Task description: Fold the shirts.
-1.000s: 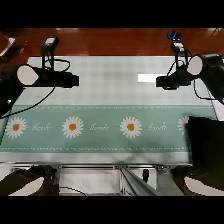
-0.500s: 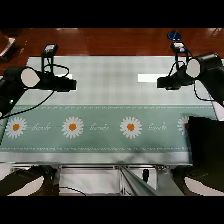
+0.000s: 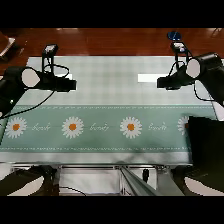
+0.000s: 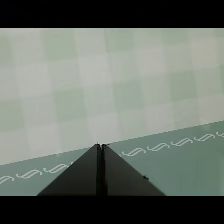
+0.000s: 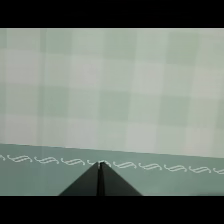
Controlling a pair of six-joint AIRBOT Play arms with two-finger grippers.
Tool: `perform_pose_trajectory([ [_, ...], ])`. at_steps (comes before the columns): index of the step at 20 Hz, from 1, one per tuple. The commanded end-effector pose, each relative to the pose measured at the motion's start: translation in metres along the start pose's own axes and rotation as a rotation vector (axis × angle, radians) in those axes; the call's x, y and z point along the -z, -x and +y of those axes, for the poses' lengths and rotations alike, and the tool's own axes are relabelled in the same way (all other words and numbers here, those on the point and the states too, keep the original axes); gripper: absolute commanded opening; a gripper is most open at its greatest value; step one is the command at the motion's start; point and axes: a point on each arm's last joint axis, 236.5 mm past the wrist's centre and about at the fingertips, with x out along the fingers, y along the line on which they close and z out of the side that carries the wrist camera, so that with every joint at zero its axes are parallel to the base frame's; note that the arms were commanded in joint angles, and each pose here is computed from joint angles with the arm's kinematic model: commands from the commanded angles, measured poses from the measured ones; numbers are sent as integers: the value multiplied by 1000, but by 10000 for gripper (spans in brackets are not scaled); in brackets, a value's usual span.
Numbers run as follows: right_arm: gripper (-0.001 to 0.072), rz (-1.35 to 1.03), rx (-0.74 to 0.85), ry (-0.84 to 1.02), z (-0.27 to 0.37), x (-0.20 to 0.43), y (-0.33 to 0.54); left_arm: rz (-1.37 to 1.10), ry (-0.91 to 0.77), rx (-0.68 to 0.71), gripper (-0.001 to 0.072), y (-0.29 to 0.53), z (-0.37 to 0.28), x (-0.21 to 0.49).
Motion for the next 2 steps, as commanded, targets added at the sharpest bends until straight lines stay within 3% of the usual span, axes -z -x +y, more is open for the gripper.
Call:
perform_pose_trajectory([
  [1,18,0,0,0,0,0,0,1,-1,-1,16,0,0,0],
  [2,18,0,0,0,0,0,0,1,-1,-1,16,0,0,0],
])
